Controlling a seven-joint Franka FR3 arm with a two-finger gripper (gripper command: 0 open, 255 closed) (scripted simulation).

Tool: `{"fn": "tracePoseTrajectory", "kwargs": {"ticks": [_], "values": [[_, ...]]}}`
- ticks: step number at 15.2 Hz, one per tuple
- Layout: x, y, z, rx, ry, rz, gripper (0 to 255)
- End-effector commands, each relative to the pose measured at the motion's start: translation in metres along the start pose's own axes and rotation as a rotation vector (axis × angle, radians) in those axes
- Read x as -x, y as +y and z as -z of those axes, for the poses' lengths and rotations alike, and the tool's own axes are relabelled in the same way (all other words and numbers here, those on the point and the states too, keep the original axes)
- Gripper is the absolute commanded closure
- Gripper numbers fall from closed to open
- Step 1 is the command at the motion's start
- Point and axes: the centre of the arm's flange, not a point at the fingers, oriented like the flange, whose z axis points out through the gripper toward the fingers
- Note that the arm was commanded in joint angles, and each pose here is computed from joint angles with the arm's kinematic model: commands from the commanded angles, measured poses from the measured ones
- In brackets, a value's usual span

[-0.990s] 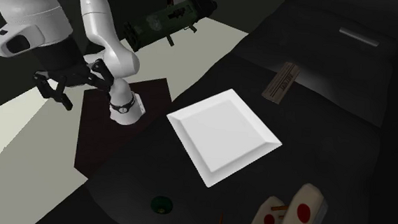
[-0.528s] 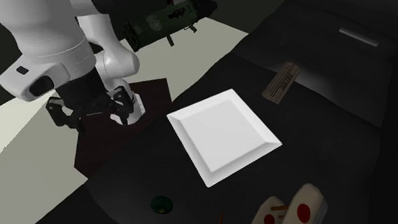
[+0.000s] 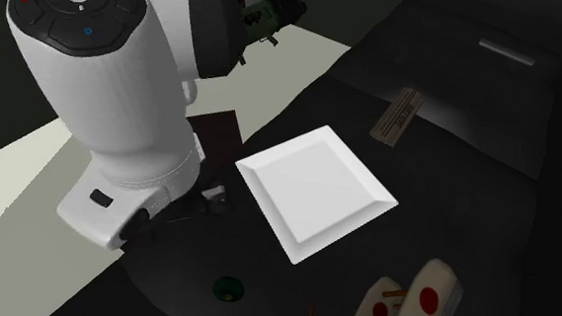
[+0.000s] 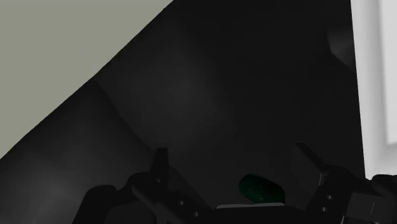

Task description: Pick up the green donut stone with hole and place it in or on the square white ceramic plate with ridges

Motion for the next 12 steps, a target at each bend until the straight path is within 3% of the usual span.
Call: {"fn": "tracePoseTrajectory", "kwargs": {"ticks": [1, 8, 12], "values": [[-0.029, -0.013, -0.010, 0.019, -0.035, 0.007, 0], [-0.121, -0.063, -0.045, 0.086, -0.151, 0.034, 0], [-0.118, -0.061, -0.066, 0.086, -0.151, 0.034, 0]]}}
